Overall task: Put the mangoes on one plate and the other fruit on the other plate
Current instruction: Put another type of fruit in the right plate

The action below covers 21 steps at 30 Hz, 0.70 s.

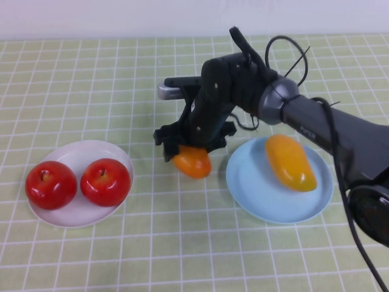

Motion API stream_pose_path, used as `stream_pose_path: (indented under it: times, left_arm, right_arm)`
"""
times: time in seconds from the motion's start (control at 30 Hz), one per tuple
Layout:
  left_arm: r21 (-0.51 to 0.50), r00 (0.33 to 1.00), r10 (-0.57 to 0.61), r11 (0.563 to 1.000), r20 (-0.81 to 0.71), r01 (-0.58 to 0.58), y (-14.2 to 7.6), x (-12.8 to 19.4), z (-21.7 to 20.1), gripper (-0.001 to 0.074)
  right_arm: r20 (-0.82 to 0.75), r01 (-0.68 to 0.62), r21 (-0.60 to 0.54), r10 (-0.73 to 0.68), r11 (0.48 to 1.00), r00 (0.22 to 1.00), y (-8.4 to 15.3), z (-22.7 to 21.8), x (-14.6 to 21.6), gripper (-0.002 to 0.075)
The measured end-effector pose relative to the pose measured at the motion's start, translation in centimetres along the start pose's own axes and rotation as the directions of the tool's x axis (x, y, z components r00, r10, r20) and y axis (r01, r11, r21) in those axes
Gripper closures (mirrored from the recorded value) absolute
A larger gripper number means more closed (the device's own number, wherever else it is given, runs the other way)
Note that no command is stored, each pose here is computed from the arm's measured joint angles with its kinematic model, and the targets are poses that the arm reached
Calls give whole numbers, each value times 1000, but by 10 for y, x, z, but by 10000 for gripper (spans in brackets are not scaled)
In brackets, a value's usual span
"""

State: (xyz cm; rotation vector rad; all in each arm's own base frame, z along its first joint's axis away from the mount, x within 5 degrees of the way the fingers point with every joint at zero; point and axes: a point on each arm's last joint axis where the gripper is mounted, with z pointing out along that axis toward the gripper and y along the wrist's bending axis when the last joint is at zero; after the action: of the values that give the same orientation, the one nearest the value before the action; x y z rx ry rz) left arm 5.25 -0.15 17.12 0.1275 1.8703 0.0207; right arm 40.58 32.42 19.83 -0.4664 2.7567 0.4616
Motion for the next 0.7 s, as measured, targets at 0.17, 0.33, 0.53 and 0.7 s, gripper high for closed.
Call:
stream_pose_path:
  times: [0.17, 0.33, 0.53, 0.7]
  left_arm:
    - [0, 1000, 0, 1000, 0, 0, 0, 0, 0, 732]
    - [0, 1000, 0, 1000, 0, 0, 0, 0, 0, 731]
    - [0, 1000, 0, 1000, 0, 0, 0, 0, 0, 732]
    - [0, 1000, 0, 1000, 0, 0, 0, 0, 0, 732]
  right_arm:
    - [5, 58, 89, -59, 994, 998, -2, -41, -2, 176]
    - [11, 94, 172, -97, 981, 995, -5, -86, 3, 176]
    - [-63, 77, 235, -63, 969, 996, -26, -83, 14, 176]
    - [-107, 37, 267, -8, 963, 994, -40, -69, 23, 176]
